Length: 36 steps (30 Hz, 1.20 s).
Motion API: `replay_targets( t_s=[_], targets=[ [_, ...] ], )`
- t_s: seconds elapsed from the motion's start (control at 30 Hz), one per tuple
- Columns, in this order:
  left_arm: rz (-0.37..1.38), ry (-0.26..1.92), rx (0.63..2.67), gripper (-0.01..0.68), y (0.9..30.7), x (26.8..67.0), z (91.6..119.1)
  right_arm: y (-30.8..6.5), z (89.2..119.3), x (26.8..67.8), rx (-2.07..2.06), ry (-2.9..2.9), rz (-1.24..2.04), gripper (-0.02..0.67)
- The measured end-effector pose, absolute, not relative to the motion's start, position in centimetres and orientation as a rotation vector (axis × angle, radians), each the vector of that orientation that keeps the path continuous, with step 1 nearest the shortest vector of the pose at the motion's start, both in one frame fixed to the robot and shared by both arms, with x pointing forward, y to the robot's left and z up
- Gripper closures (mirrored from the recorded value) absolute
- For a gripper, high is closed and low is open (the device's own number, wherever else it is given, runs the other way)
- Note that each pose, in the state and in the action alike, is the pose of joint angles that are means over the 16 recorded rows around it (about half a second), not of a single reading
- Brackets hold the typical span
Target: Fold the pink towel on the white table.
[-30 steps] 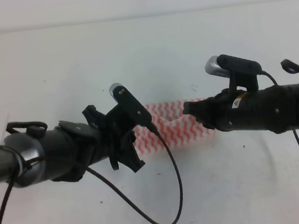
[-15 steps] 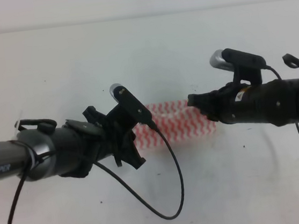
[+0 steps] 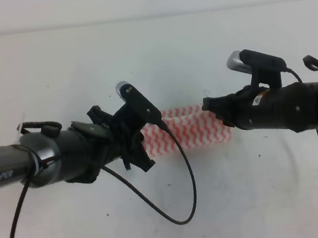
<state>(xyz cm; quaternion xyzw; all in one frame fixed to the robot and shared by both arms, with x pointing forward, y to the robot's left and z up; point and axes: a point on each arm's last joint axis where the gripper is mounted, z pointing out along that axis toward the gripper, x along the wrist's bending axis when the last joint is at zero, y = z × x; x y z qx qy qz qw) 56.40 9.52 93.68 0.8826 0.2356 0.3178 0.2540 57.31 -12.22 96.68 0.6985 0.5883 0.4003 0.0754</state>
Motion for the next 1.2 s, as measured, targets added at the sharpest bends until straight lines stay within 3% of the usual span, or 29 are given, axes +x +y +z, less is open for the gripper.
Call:
replay_targets(
  t_s=[1.2],
  targets=[
    [0.892,0.65,2.399,0.677,9.68,56.53,93.76,-11.89,96.45,57.95,2.09,1.768,1.2,0.665]
  ],
)
